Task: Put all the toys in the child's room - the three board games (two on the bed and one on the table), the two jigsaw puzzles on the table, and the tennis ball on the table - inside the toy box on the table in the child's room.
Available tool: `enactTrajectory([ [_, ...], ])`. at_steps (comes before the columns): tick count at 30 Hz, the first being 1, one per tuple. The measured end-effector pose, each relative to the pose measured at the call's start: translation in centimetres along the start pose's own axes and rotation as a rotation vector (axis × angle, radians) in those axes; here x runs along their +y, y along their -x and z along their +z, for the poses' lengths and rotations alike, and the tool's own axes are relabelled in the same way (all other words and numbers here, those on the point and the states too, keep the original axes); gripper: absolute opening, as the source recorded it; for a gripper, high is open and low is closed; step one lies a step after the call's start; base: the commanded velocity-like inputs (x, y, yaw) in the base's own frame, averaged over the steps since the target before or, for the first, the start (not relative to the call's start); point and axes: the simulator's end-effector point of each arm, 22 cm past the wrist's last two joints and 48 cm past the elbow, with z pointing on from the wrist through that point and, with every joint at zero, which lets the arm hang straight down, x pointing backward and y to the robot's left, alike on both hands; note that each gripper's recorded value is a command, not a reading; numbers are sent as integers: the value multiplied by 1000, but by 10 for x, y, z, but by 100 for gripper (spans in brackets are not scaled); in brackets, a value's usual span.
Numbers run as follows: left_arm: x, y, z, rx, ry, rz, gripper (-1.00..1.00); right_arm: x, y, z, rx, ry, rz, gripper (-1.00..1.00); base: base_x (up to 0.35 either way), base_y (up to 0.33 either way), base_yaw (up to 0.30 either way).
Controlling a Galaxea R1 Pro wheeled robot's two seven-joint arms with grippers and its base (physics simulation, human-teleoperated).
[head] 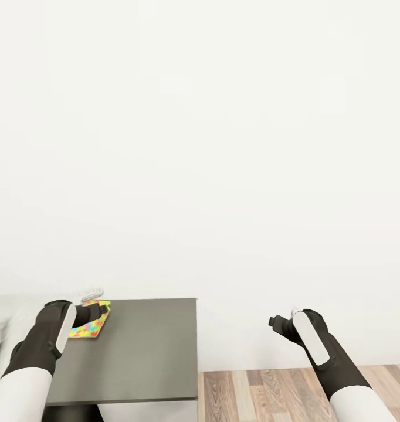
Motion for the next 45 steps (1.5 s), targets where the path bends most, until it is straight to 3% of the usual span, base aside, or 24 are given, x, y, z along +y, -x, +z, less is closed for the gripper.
enactTrajectory([
  [7,13,5,1,-26,54,-4,100,1,0,0,1,1,0,100,49,0,0],
  [16,42,7,3,-65,195,-14,100,1,0,0,1,1,0,100,182,0,0],
  [39,49,8,3,-68,215,-17,100,-1,-3,0,18,10,-14,100,101,73,0],
  [45,49,8,3,-67,215,-16,100,22,7,-13,-6,108,-34,100,4,92,0],
])
